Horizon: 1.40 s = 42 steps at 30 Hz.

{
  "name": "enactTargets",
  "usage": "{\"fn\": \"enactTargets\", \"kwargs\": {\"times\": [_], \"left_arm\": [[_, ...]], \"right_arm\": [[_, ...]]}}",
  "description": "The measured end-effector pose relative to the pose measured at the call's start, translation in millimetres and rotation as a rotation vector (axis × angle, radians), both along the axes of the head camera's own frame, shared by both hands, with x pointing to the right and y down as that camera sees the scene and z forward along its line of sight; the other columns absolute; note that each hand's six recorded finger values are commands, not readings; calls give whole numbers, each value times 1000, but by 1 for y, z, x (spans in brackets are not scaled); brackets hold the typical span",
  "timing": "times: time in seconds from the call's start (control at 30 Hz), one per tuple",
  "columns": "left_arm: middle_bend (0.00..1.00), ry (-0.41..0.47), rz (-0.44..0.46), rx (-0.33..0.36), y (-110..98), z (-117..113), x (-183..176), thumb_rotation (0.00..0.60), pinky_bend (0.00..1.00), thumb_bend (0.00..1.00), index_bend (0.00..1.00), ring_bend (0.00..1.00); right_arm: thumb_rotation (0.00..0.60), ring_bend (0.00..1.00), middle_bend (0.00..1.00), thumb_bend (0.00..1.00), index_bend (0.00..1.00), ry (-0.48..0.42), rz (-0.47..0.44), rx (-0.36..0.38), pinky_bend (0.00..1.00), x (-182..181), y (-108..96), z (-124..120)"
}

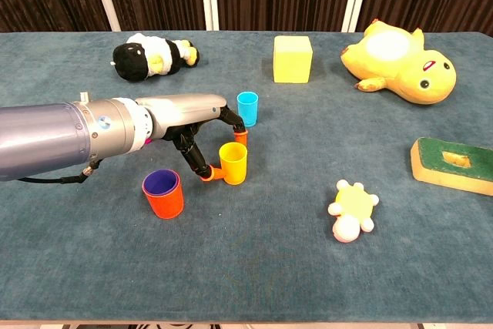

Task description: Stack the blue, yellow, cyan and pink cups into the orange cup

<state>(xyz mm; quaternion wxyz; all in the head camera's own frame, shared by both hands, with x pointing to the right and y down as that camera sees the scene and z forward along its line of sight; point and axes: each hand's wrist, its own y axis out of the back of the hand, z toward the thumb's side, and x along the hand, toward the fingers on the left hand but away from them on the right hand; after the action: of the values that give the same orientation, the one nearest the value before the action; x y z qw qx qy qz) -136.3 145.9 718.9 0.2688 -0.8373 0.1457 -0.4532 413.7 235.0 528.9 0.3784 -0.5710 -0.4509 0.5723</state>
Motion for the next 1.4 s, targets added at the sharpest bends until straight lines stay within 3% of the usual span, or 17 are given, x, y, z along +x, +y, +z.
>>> {"fn": "enactTargets", "kwargs": {"times": [0.17, 0.67, 1.03, 1.4], "left_arm": [[232, 4, -4, 1, 0, 0, 2, 600, 19, 350, 432, 56], [232, 36, -28, 7, -5, -8, 2, 600, 19, 352, 437, 63], [232, 104, -53, 31, -12, -49, -16, 600, 27, 348, 433, 63], [232, 85, -55, 62, -1, -91, -85, 600, 27, 343, 433, 63]], "right_arm": [[600, 136, 72, 323, 49, -1, 3, -2, 61, 0, 0, 1], [600, 136, 72, 324, 49, -4, 3, -5, 61, 0, 0, 1], [600, 136, 72, 324, 49, -3, 5, -2, 61, -1, 0, 1], [600, 136, 72, 324, 49, -2, 0, -7, 61, -3, 1, 2]]}}
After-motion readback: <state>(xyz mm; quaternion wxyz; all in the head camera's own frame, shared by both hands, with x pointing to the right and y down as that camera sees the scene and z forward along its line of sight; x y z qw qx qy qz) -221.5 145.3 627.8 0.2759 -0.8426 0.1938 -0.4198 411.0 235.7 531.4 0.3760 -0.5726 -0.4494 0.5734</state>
